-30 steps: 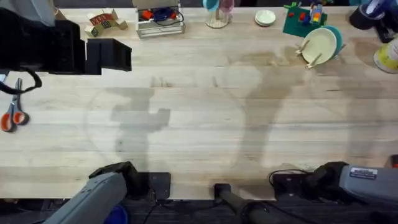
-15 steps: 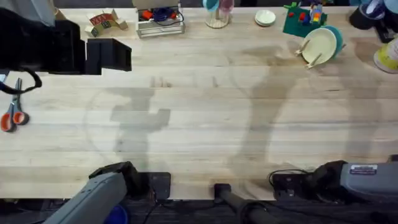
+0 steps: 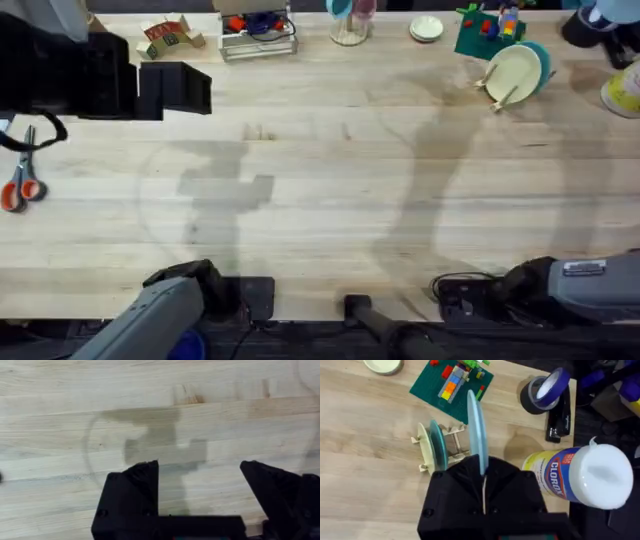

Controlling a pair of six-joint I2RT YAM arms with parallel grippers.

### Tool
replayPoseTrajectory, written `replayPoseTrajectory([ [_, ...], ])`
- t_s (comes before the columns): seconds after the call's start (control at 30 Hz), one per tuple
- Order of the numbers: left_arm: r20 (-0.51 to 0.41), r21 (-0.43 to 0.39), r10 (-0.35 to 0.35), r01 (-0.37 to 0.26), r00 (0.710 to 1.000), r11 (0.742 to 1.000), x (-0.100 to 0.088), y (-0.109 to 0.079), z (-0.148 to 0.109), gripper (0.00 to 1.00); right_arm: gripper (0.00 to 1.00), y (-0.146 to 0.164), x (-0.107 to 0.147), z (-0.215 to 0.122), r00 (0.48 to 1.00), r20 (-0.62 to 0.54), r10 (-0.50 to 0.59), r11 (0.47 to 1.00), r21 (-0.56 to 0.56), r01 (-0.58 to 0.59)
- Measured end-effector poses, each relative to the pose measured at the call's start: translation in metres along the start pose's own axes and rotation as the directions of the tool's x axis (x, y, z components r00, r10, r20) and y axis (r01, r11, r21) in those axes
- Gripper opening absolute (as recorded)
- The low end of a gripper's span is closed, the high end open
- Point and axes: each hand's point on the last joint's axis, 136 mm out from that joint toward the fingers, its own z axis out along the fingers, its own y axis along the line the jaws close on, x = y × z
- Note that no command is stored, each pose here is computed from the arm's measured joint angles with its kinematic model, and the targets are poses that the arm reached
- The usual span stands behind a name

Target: Pick up the plates from the table one by one and place each into a slot on the dish rack.

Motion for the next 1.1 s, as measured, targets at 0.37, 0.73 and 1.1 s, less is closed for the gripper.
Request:
replayPoseTrajectory([
  [0.37,0.000,0.000,0.000,0.000,1.000,1.000,0.0000,0.0000,-0.0001,0.994,0.029,-0.0016,-0.0011,0.0034,1.000,0.004,-0.001,1.000,0.002,0.001],
  [0.73,0.000,0.000,0.000,0.000,1.000,1.000,0.0000,0.0000,0.0000,0.994,0.029,0.0009,0.0025,0.0034,1.000,-0.011,0.003,1.000,-0.008,-0.003],
  [1.1,0.000,0.000,0.000,0.000,1.000,1.000,0.0000,0.0000,0.0000,0.995,0.029,0.0045,0.0078,0.0040,0.999,-0.033,0.009,1.000,-0.023,-0.009],
])
